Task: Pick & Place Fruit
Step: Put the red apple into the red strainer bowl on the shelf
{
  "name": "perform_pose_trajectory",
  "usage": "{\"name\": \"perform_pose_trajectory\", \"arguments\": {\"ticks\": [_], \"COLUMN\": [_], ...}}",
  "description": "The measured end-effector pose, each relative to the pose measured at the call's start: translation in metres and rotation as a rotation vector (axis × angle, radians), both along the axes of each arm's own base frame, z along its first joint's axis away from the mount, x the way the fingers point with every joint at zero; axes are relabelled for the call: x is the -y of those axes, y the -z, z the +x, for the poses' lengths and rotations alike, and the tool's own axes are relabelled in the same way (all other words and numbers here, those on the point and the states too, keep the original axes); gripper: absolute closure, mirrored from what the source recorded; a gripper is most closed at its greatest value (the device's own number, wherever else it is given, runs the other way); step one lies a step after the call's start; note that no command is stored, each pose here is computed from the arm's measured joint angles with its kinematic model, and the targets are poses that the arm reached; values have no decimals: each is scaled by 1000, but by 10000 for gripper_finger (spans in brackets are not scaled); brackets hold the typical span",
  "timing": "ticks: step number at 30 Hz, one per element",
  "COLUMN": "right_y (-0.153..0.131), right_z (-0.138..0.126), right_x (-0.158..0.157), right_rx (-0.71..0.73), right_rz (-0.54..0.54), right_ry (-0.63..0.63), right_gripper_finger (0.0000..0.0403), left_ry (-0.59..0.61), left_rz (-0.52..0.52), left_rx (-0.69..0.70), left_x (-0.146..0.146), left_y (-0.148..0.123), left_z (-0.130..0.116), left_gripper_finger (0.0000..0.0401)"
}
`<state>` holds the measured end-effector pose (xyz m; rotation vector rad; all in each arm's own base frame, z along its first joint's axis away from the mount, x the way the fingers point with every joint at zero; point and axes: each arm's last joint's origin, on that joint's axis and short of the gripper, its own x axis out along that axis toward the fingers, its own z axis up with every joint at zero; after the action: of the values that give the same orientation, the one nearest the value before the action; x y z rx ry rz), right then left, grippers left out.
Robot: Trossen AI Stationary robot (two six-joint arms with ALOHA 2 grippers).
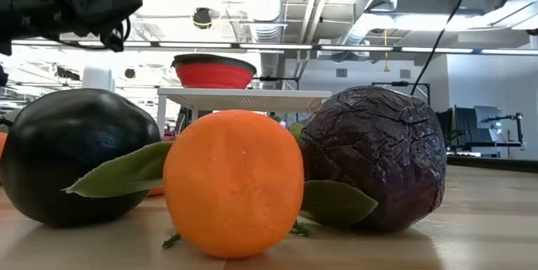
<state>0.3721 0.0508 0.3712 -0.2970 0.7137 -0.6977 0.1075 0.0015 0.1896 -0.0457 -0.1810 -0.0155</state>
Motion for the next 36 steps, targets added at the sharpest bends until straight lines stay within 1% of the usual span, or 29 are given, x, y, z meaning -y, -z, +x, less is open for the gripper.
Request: {"name": "perform_pose_trajectory", "arguments": {"ticks": [3,5,6,8,10,12,14,15,18,20,22,24,26,28,30,34,36], "right_y": [47,81,96,123,144,160,173,178,180,184,184,180,176,173,169,161,159], "right_z": [-16,-28,-34,-43,-50,-55,-53,-54,-49,-48,-44,-38,-32,-26,-19,-8,-5], "right_x": [-46,-72,-83,-103,-117,-124,-126,-126,-122,-117,-112,-108,-104,-100,-95,-86,-81], "right_rx": [42,96,122,180,241,312,411,431,481,467,452,461,457,452,458,481,488], "right_rz": [-48,-56,-42,6,55,114,187,204,270,257,229,207,204,224,251,281,289], "right_ry": [25,30,24,1,-14,-18,1,4,-2,-8,-23,-39,-70,-123,-186,-304,-341], "right_gripper_finger": [223,228,230,234,238,242,246,248,254,257,258,255,248,236,217,170,152], "left_ry": [40,58,63,66,70,65,54,49,46,47,39,28,3,-18,-46,-126,-146], "left_rz": [65,99,117,131,156,191,230,243,256,248,249,255,258,250,247,271,256], "left_rx": [-32,-92,-131,-211,-330,-469,-613,-676,-880,-1006,-1136,-1259,-1345,-1394,-1413,-1398,-1400], "left_x": [6,11,14,20,29,39,51,57,74,83,89,92,91,90,86,79,77], "left_y": [-11,-18,-20,-25,-25,-24,-26,-28,-34,-37,-39,-35,-31,-27,-23,-16,-12], "left_z": [4,10,14,24,35,45,54,58,66,68,66,62,57,55,53,53,54], "left_gripper_finger": [394,394,393,389,380,368,352,343,316,299,279,257,230,200,167,107,86]}}
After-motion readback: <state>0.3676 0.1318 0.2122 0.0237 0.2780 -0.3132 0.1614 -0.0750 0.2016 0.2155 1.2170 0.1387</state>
